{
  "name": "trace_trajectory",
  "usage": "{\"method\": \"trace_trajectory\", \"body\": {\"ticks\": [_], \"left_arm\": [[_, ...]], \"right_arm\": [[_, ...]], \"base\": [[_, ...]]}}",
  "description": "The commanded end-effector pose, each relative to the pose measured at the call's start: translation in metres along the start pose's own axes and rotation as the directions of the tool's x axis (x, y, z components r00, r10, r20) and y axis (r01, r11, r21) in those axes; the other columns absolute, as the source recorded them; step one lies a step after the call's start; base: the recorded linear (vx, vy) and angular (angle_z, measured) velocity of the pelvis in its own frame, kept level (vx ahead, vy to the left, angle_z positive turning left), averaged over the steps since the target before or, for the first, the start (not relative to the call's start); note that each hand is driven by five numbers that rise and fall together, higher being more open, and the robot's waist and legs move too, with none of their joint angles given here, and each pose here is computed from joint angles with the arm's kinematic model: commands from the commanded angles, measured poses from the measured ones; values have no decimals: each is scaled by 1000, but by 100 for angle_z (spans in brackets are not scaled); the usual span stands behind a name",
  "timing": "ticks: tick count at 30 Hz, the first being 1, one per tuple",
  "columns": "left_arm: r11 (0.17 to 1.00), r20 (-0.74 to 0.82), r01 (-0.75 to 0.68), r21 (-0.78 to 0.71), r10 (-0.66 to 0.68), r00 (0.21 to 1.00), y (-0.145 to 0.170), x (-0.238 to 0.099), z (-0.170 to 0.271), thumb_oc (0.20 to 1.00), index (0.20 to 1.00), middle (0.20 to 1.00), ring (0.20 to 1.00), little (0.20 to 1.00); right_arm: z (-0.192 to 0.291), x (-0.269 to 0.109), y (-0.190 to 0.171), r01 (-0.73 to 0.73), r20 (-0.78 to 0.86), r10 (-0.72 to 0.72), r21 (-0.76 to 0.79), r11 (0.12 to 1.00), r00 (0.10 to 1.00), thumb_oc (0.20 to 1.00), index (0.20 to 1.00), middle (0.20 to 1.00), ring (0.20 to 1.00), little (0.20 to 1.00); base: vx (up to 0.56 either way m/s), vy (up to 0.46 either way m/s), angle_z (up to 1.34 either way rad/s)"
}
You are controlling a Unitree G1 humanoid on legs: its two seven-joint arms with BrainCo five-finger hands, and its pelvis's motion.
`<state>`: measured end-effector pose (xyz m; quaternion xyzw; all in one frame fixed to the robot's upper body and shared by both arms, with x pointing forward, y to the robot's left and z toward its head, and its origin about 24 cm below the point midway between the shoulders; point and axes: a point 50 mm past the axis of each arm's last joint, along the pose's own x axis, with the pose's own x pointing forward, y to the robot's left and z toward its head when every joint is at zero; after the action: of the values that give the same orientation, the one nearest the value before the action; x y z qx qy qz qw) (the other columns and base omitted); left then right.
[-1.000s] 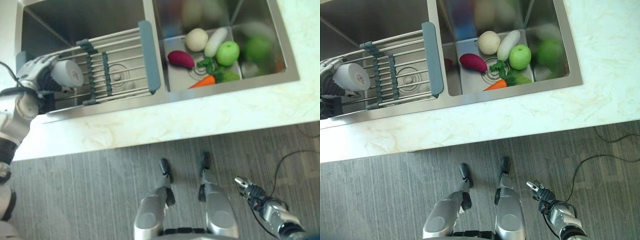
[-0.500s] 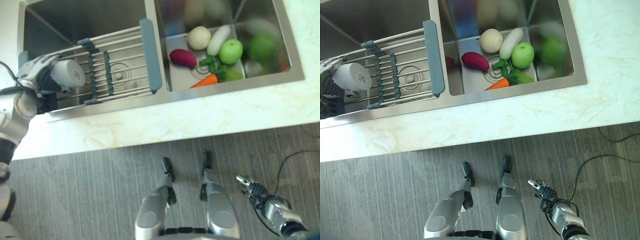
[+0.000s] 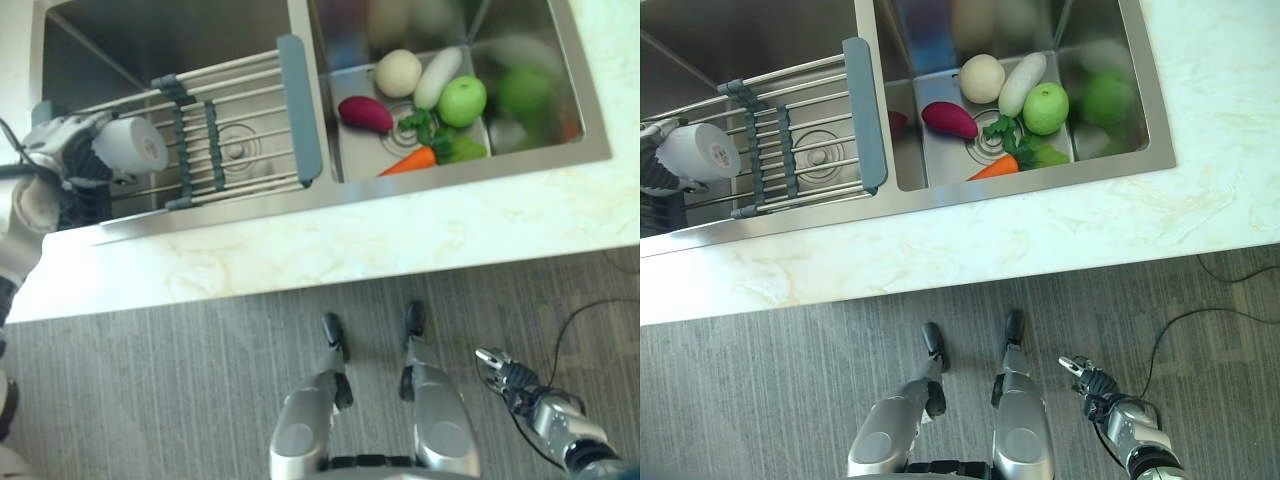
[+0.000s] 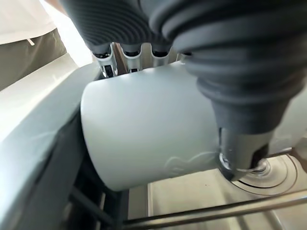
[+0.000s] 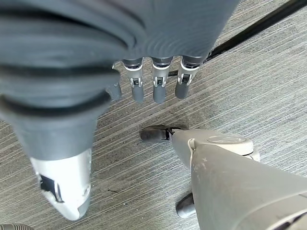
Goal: Place the dishes in the dishwasher.
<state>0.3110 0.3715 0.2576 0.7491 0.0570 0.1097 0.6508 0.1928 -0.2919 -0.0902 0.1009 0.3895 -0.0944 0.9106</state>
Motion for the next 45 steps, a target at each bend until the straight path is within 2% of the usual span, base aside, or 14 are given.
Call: {"method": "trace_trajectory", "body": {"ticks": [1,7,11,12,17,21,24,29,32,36,39,41,42,45], "left_arm": [[964,-109,240,118,-228,968,-20,-10,-29,200,200,200,200,200],[996,60,85,40,-88,994,4,-6,-8,200,200,200,200,200],[989,168,-130,-69,140,976,17,-6,6,200,200,200,200,200],[945,222,-303,-127,324,920,32,-8,17,200,200,200,200,200],[795,337,-593,-130,598,728,59,-21,38,200,200,200,200,200],[635,386,-766,-104,735,557,91,-37,49,200,200,200,200,200],[544,373,-834,-91,795,477,109,-48,50,200,200,200,200,200],[468,279,-880,-79,858,431,122,-69,37,200,200,200,200,200],[443,150,-889,-118,893,425,102,-83,19,200,200,200,200,200],[469,-17,-860,-203,876,482,49,-99,-1,200,200,200,200,200],[465,-136,-815,-345,834,534,4,-108,1,200,200,200,200,200],[464,-183,-794,-393,807,562,-12,-111,2,200,200,200,200,200],[455,-224,-748,-484,762,608,-32,-115,8,200,200,200,200,200],[437,-193,-678,-591,740,645,-45,-118,30,200,200,200,200,200]], "right_arm": [[-5,-3,-9,20,-22,-20,6,1000,1000,1000,1000,1000,1000,1000],[-6,-4,-12,23,-15,-23,18,1000,1000,1000,1000,1000,1000,1000],[-14,-5,-10,16,-24,-15,33,999,1000,1000,1000,1000,1000,1000],[-22,-5,-7,16,-42,-14,36,999,999,1000,1000,1000,1000,1000],[-51,-9,-3,19,-101,-15,36,999,995,1000,1000,1000,1000,1000],[-75,-14,-3,58,-175,-48,52,997,983,1000,1000,1000,1000,1000],[-92,-20,-9,109,-236,-89,74,991,968,1000,1000,1000,1000,1000],[-127,-38,-22,220,-358,-164,123,968,919,1000,1000,1000,1000,1000],[-140,-47,-28,257,-407,-185,129,958,894,1000,1000,1000,1000,1000],[-140,-46,-27,221,-402,-169,85,972,900,1000,1000,1000,1000,1000],[-137,-41,-18,166,-366,-121,92,982,923,1000,1000,1000,1000,1000],[-132,-37,-13,132,-341,-88,109,985,936,1000,1000,1000,1000,1000],[-129,-34,-9,107,-354,-79,60,992,932,1000,1000,1000,1000,1000],[-135,-35,0,76,-366,-7,172,982,931,1000,1000,1000,1000,1000]], "base": [[0,0,0],[-1,-7,0],[5,-67,8],[22,-95,19],[35,-105,15],[63,-131,7],[144,-115,12],[170,-134,5],[149,-216,18],[90,-186,11],[52,-170,24],[42,-187,47],[13,-154,63],[-95,-109,88]]}}
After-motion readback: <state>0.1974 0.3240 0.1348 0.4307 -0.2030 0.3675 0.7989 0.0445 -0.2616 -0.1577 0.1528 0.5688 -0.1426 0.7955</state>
